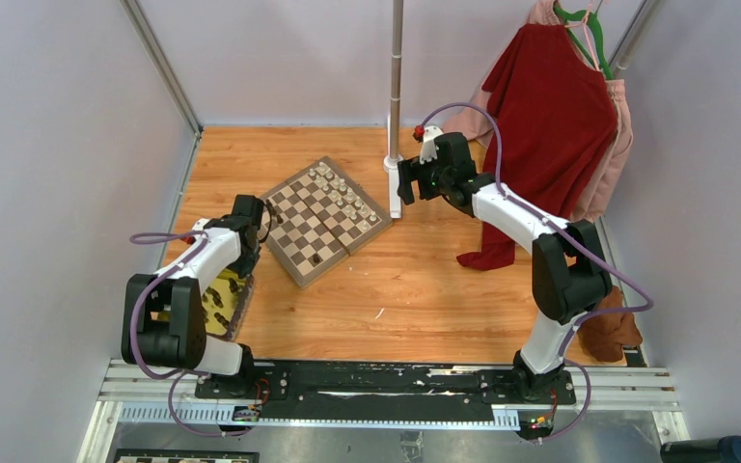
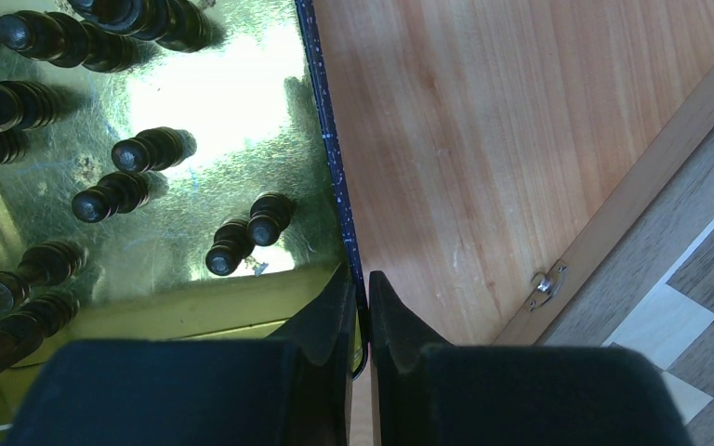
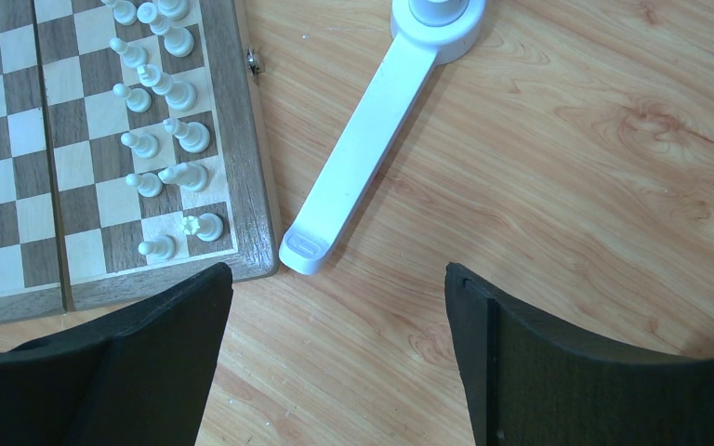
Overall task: Set up the chess pieces on the board
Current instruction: Pick up the storage box at the center of the board.
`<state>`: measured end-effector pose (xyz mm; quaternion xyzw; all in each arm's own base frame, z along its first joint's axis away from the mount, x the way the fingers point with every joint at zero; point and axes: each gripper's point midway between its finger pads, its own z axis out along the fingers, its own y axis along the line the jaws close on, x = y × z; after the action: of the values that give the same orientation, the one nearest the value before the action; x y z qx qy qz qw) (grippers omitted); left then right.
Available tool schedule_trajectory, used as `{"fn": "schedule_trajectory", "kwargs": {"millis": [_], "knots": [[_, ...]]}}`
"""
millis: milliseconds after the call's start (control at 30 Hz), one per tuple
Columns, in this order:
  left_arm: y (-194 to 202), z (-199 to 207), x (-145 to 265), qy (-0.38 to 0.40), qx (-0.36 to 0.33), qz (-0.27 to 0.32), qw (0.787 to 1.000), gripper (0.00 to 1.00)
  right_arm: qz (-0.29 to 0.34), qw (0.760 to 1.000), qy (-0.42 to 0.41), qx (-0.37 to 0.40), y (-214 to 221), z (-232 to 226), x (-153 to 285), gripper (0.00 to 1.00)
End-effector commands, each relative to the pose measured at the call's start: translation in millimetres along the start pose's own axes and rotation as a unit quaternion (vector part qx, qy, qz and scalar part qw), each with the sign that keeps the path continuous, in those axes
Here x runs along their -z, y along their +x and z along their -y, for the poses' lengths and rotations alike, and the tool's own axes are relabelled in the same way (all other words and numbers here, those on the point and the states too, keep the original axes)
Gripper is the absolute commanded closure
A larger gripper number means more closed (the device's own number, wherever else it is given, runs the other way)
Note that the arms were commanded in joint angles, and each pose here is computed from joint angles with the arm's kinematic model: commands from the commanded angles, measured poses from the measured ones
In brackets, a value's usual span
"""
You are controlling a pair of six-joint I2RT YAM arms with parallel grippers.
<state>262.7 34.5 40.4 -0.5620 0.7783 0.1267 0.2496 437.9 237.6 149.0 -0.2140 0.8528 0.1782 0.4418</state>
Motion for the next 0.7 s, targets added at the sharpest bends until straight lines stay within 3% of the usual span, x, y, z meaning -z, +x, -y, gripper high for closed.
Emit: {"fn": "schedule_trajectory", "kwargs": {"millis": [0, 300, 667], "knots": [[-12, -6, 7, -0.011, -0.011, 0.016, 1.000, 1.00, 0.013, 1.000, 0.004, 0.007, -11, -4, 8, 0.12], [-26, -4, 19, 0.003, -0.010, 0.038, 0.999, 1.00, 0.023, 1.000, 0.006, 0.005, -19, -4, 10, 0.12], [-42, 3, 38, 0.025, -0.060, 0.049, 0.997, 1.00, 0.038, 0.999, 0.016, 0.007, -37, -1, 15, 0.12]]}}
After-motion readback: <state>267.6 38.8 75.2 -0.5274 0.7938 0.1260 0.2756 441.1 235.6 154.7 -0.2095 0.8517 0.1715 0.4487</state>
